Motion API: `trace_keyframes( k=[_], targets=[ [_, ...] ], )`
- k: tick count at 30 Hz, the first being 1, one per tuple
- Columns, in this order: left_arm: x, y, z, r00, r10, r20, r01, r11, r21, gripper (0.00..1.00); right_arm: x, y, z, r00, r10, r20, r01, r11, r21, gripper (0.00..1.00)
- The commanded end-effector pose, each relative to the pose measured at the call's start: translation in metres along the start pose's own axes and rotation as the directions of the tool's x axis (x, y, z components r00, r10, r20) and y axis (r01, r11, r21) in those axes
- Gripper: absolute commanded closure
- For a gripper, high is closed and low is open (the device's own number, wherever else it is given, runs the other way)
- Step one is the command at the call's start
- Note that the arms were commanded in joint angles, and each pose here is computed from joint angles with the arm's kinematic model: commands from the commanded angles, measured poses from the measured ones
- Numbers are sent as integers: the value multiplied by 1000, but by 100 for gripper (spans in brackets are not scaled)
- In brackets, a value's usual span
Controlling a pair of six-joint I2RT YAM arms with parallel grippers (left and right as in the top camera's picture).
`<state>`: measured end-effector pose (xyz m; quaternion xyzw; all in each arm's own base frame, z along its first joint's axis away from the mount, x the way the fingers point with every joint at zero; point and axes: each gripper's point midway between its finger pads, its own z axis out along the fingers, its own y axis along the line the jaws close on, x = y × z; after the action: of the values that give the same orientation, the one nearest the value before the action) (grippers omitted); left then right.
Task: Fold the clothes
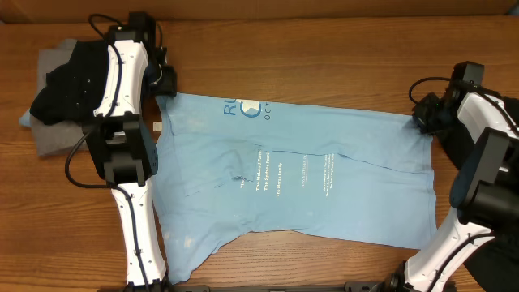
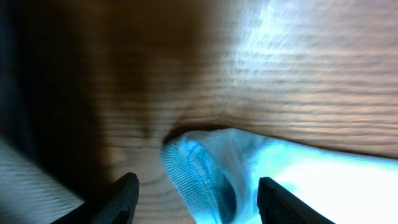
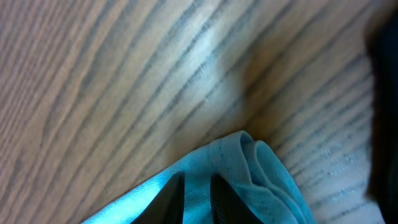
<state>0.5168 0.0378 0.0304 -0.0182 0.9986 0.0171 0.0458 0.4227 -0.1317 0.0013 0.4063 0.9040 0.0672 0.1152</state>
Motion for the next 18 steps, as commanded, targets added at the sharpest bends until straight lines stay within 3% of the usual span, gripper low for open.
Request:
trace_keyframes(
  k=[1, 12, 18],
  targets=[
    [-25, 3, -82, 983, -14, 181, 16, 1000, -12, 36, 22, -29, 11, 997, 9, -80, -4, 998, 68, 81],
    [1, -10, -220, 933, -10, 361, -17, 997, 71, 40, 3, 17, -140, 986, -45, 159, 71, 984, -162, 76],
    [32, -17, -236, 952, -8, 307, -26, 994, 106, 59, 18, 20, -198, 971, -48, 235, 96, 975, -200, 65]
  ],
)
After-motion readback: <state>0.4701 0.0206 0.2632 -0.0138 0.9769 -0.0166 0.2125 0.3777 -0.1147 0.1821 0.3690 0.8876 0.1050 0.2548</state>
